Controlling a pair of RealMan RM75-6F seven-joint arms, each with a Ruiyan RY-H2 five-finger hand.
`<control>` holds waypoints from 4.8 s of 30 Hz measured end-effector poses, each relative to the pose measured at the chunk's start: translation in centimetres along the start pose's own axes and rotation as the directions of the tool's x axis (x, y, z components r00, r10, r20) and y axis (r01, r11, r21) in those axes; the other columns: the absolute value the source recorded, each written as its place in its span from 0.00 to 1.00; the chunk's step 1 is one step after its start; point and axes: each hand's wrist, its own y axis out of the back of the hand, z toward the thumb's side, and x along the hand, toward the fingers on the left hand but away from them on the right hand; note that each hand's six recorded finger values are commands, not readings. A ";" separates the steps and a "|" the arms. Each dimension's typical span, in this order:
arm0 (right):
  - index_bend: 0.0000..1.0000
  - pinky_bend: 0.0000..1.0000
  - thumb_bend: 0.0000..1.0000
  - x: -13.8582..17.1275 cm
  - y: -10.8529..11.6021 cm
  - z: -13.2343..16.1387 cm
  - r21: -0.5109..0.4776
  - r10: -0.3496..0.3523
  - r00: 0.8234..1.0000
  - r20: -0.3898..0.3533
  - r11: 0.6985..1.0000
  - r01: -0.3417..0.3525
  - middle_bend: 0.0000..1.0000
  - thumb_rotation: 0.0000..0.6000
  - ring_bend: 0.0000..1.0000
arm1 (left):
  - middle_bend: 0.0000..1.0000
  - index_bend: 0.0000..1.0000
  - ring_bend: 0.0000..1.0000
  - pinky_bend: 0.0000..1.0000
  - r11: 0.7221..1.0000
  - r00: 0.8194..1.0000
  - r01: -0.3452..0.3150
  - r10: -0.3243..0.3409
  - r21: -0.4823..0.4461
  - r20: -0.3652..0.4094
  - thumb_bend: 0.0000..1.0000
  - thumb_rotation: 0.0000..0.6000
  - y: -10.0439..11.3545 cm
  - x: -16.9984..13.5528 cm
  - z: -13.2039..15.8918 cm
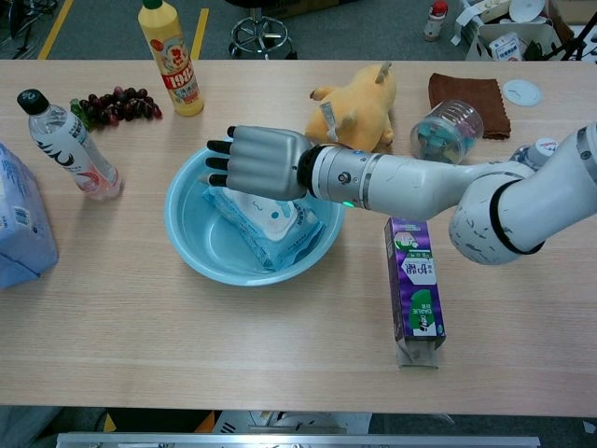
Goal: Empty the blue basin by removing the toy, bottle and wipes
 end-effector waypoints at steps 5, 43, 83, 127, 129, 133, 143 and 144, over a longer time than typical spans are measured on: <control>0.00 0.16 0.00 0.2 0.0 0.9 0.035 -0.012 0.999 -0.031 0.999 0.013 0.06 1.00 0.00 | 0.03 0.04 0.00 0.13 1.000 1.000 0.006 -0.006 -0.012 0.004 0.23 1.00 0.0 -0.2 0.1; 0.54 0.45 0.08 -1.6 -0.9 3.8 0.136 0.006 0.996 -0.093 0.991 0.007 0.46 1.00 0.36 | 0.03 0.04 0.00 0.13 0.993 0.999 0.044 -0.042 -0.112 0.017 0.23 1.00 0.4 -1.0 0.3; 0.51 0.62 0.22 -0.7 -2.0 2.3 0.073 0.005 0.996 -0.086 0.997 0.001 0.50 1.00 0.46 | 0.03 0.04 0.00 0.13 0.992 0.999 0.053 -0.052 -0.115 0.017 0.23 1.00 0.4 -1.0 0.5; 0.93 0.89 0.31 3.6 1.2 -4.3 -0.104 -0.165 0.981 0.106 0.979 0.176 0.75 1.00 0.76 | 0.03 0.04 0.00 0.13 0.992 0.997 0.070 -0.067 -0.100 0.039 0.23 1.00 0.4 -0.7 1.3; 0.93 0.89 0.31 4.1 1.5 -5.2 -0.104 -0.177 0.976 0.130 0.976 0.191 0.75 1.00 0.76 | 0.03 0.04 0.00 0.13 0.993 0.997 0.071 -0.067 -0.098 0.040 0.23 1.00 0.4 -0.6 1.4; 0.93 0.89 0.31 5.4 1.8 -7.1 -0.101 -0.191 0.965 0.180 0.972 0.211 0.75 1.00 0.76 | 0.03 0.04 0.00 0.13 0.993 0.997 0.071 -0.067 -0.094 0.046 0.23 1.00 0.4 -0.6 1.6; 0.93 0.89 0.31 10.2 0.5 -12.3 -0.101 -0.156 0.937 0.313 0.975 0.196 0.75 1.00 0.76 | 0.03 0.04 0.00 0.13 0.994 0.995 0.078 -0.073 -0.076 0.063 0.23 1.00 0.4 -0.4 2.2; 0.93 0.89 0.31 11.1 0.1 -12.8 -0.103 -0.144 0.934 0.328 0.977 0.187 0.75 1.00 0.76 | 0.03 0.04 0.00 0.13 0.994 0.995 0.079 -0.075 -0.075 0.063 0.23 1.00 0.4 -0.3 2.2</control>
